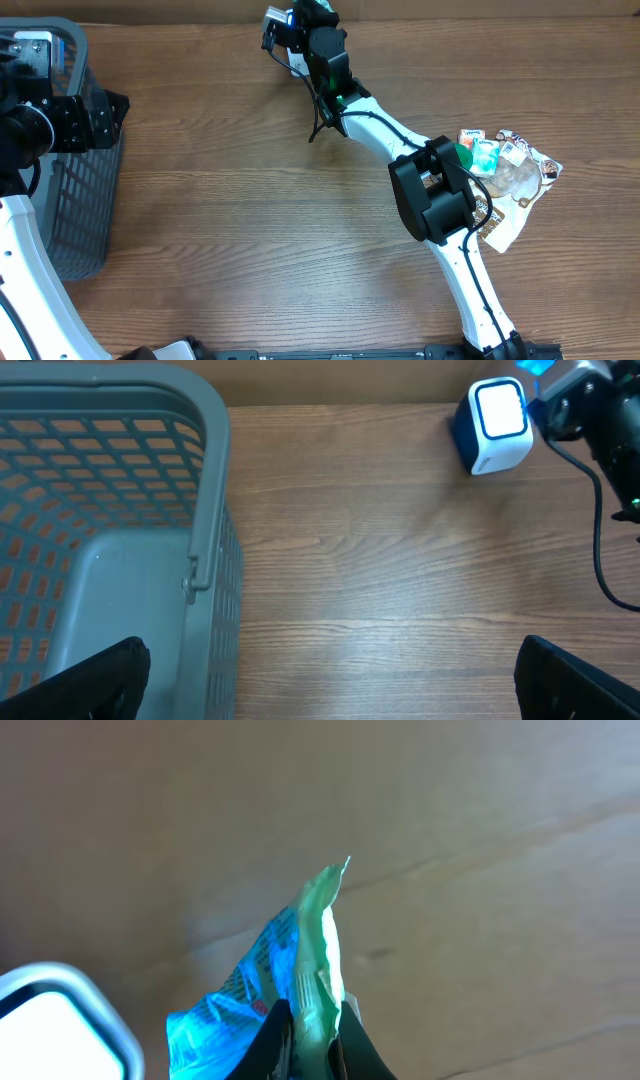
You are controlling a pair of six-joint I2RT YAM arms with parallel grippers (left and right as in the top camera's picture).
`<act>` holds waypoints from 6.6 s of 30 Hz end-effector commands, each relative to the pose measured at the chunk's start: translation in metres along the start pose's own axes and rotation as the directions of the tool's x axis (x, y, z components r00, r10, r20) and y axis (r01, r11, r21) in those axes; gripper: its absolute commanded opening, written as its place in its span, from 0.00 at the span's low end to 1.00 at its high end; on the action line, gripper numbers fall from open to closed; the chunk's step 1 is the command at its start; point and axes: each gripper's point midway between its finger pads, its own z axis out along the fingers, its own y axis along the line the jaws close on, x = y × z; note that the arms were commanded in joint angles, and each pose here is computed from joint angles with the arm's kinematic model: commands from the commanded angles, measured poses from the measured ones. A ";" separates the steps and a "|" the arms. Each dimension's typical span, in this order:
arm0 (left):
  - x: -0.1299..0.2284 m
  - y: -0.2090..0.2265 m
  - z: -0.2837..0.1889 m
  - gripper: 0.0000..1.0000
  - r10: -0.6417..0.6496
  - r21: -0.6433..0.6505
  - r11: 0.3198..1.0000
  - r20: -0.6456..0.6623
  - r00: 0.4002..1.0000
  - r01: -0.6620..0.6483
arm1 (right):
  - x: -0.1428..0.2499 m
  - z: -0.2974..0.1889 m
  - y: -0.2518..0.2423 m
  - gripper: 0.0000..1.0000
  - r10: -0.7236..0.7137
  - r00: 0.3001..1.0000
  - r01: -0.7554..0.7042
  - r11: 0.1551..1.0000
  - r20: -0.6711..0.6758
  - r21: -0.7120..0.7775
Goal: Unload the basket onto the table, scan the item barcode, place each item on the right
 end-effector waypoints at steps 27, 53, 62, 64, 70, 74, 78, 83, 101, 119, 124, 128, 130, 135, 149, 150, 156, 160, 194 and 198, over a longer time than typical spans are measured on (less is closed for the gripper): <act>-0.001 -0.004 0.001 1.00 0.023 0.015 1.000 0.002 1.000 -0.023 | -0.109 -0.216 -0.185 0.09 0.756 0.388 -0.895 0.172 -0.527 -0.413; -0.001 -0.004 0.001 1.00 0.023 0.015 1.000 0.002 1.000 -0.023 | 0.263 -0.340 -0.116 0.11 0.466 -0.640 -0.722 -0.094 -0.611 0.686; -0.001 -0.004 0.001 0.99 0.023 0.015 1.000 0.002 1.000 -0.023 | 0.296 -0.360 -0.096 0.27 0.442 -0.735 -0.628 -0.159 -0.514 0.762; -0.001 -0.004 0.001 1.00 0.023 0.015 1.000 0.001 1.000 -0.023 | 0.296 -0.360 -0.096 0.30 0.442 -0.735 -0.628 -0.160 -0.514 0.761; -0.001 -0.004 0.001 1.00 0.023 0.015 1.000 0.002 1.000 -0.023 | 0.283 -0.351 -0.098 0.64 0.418 -0.733 -0.657 -0.230 -0.537 0.718; -0.001 -0.004 0.001 1.00 0.023 0.015 1.000 0.002 1.000 -0.023 | 0.260 -0.337 -0.113 1.00 0.411 -0.707 -0.703 -0.324 -0.575 0.633; -0.001 -0.004 0.001 1.00 0.023 0.015 1.000 0.002 1.000 -0.023 | 0.233 -0.327 -0.145 1.00 0.466 -0.632 -0.775 -0.379 -0.620 0.506; -0.001 -0.004 0.001 1.00 0.023 0.015 1.000 0.002 1.000 -0.023 | 0.194 -0.333 -0.188 1.00 0.565 -0.537 -0.843 -0.365 -0.627 0.394; -0.001 -0.004 0.001 1.00 0.023 0.015 1.000 0.002 1.000 -0.023 | 0.056 -0.459 -0.244 1.00 0.761 -0.140 -0.988 -0.068 -0.633 0.136; -0.001 -0.004 0.001 1.00 0.023 0.015 1.000 0.002 1.000 -0.023 | 0.072 -0.528 -0.209 1.00 0.637 -0.211 -0.953 0.034 -0.742 0.300; -0.001 -0.004 0.001 1.00 0.023 0.015 1.000 0.001 1.000 -0.023 | 0.075 -0.505 -0.224 1.00 0.729 -0.144 -0.963 0.053 -0.669 0.265; -0.001 -0.004 0.001 0.99 0.023 0.015 1.000 0.002 1.000 -0.023 | 0.068 -0.494 -0.236 1.00 0.813 -0.052 -0.980 0.071 -0.579 0.188; -0.001 -0.004 0.001 1.00 0.023 0.015 1.000 0.002 1.000 -0.023 | 0.070 -0.490 -0.239 1.00 0.851 -0.017 -0.981 0.088 -0.525 0.175; -0.001 -0.004 0.001 1.00 0.023 0.015 1.000 0.002 1.000 -0.023 | 0.093 -0.474 -0.230 1.00 0.928 0.048 -0.972 0.128 -0.370 0.197; -0.001 -0.004 0.001 0.99 0.023 0.015 1.000 0.002 1.000 -0.023 | 0.138 -0.471 -0.137 1.00 0.988 0.132 -0.983 0.141 -0.081 0.119; -0.001 -0.004 0.001 1.00 0.023 0.015 1.000 0.002 1.000 -0.023 | 0.140 -0.472 -0.132 1.00 0.988 0.132 -0.983 0.141 -0.081 0.119; -0.001 -0.004 0.001 1.00 0.023 0.015 1.000 0.002 1.000 -0.023 | 0.150 -0.474 -0.111 1.00 0.988 0.131 -0.982 0.141 -0.086 0.125; -0.001 -0.004 0.001 1.00 0.023 0.015 1.000 0.002 1.000 -0.023 | 0.157 -0.473 -0.096 1.00 0.985 0.124 -0.981 0.139 -0.117 0.134; -0.001 -0.004 0.001 0.99 0.023 0.015 1.000 0.002 1.000 -0.023 | 0.146 -0.469 -0.069 1.00 0.897 0.409 -0.912 0.409 -0.168 -0.032; -0.001 -0.004 0.001 1.00 0.023 0.015 1.000 0.002 1.000 -0.023 | 0.146 -0.469 -0.069 1.00 0.897 0.409 -0.912 0.410 -0.168 -0.032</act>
